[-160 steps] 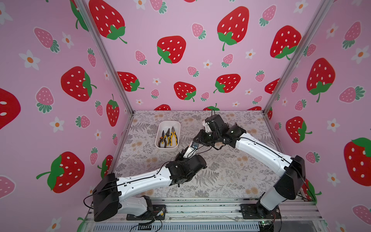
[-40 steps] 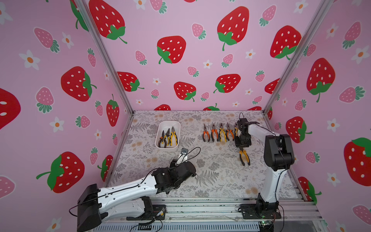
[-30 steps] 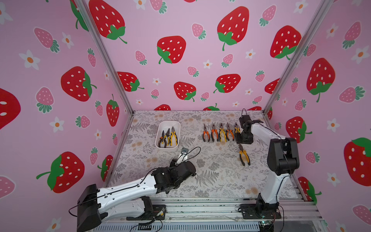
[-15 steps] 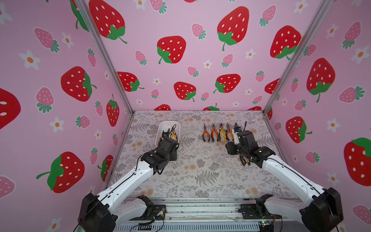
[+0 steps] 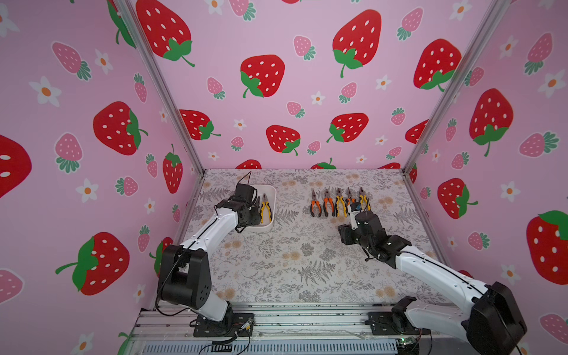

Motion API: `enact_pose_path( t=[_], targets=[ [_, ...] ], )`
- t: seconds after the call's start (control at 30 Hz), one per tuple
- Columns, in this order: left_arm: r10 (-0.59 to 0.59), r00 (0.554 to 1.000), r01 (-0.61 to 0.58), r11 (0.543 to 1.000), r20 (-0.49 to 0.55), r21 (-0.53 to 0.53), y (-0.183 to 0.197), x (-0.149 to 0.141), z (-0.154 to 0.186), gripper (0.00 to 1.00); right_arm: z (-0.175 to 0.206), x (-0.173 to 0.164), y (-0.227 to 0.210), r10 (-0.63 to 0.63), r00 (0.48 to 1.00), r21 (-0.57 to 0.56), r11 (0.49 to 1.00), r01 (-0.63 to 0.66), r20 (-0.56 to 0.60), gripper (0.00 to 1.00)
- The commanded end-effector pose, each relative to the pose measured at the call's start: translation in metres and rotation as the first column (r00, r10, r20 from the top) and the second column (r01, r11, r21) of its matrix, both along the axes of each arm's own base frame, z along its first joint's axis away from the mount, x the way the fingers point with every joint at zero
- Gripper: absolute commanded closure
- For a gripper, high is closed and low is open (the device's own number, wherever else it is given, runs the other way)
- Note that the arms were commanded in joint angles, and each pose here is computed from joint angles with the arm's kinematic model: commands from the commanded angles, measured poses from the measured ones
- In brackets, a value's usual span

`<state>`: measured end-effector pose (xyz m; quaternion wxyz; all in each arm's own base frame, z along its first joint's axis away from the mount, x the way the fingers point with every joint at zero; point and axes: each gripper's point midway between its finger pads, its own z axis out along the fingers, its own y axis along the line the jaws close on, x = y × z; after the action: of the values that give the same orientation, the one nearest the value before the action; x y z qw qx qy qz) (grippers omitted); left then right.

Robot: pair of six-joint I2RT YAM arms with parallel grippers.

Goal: Take the pliers out of the storage box
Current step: Pick up the pliers from the storage box.

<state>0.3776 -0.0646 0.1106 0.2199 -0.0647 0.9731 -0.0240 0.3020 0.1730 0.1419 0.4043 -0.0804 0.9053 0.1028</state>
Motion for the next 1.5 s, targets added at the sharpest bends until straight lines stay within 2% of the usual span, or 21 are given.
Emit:
enact_pose_path(
  t=[0.0,0.1,0.3,0.6,0.83,0.9,1.1,1.27,1.3,1.47],
  targets=[
    [-0.072,0.997,0.072,0.997,-0.026,0.017,-0.008,0.018,0.002,0.5,0.011,0.007,0.006,0.004,0.999,-0.002,1.0,-0.004,0.031,0.43],
    [-0.097,0.992,0.105,0.99,-0.076,0.096,-0.001,0.034,-0.008,0.58,0.011,0.007,0.006,0.004,0.999,-0.006,1.0,-0.004,0.032,0.42],
    [-0.126,0.98,0.162,0.955,-0.156,0.248,0.016,0.058,-0.024,0.56,0.009,0.008,0.007,0.006,1.0,-0.007,1.0,-0.006,0.028,0.42],
    [-0.095,0.964,0.172,0.936,-0.249,0.308,0.027,0.065,-0.055,0.54,0.009,0.007,0.007,0.006,1.0,-0.005,1.0,-0.006,0.028,0.41],
    [-0.072,0.952,0.165,0.939,-0.297,0.302,0.032,0.063,-0.075,0.55,0.009,0.008,0.008,0.009,1.0,-0.004,1.0,-0.008,0.026,0.41],
    [-0.066,0.951,0.158,0.944,-0.303,0.289,0.034,0.063,-0.078,0.61,0.009,0.008,0.008,0.009,1.0,-0.005,1.0,-0.009,0.026,0.41],
    [-0.058,0.955,0.142,0.95,-0.29,0.278,0.037,0.064,-0.075,0.86,0.008,0.008,0.009,0.01,1.0,-0.007,1.0,-0.01,0.021,0.41],
    [-0.052,0.968,0.122,0.952,-0.247,0.279,0.036,0.068,-0.057,0.93,0.008,0.009,0.01,0.012,1.0,-0.009,1.0,-0.012,0.019,0.41],
    [-0.053,0.971,0.119,0.953,-0.234,0.278,0.036,0.069,-0.051,1.0,0.007,0.009,0.01,0.012,1.0,-0.01,1.0,-0.012,0.017,0.41],
    [-0.056,0.99,0.089,0.96,-0.128,0.265,0.031,0.07,-0.006,1.0,0.006,0.01,0.011,0.017,1.0,-0.014,1.0,-0.016,0.011,0.41]
  ],
)
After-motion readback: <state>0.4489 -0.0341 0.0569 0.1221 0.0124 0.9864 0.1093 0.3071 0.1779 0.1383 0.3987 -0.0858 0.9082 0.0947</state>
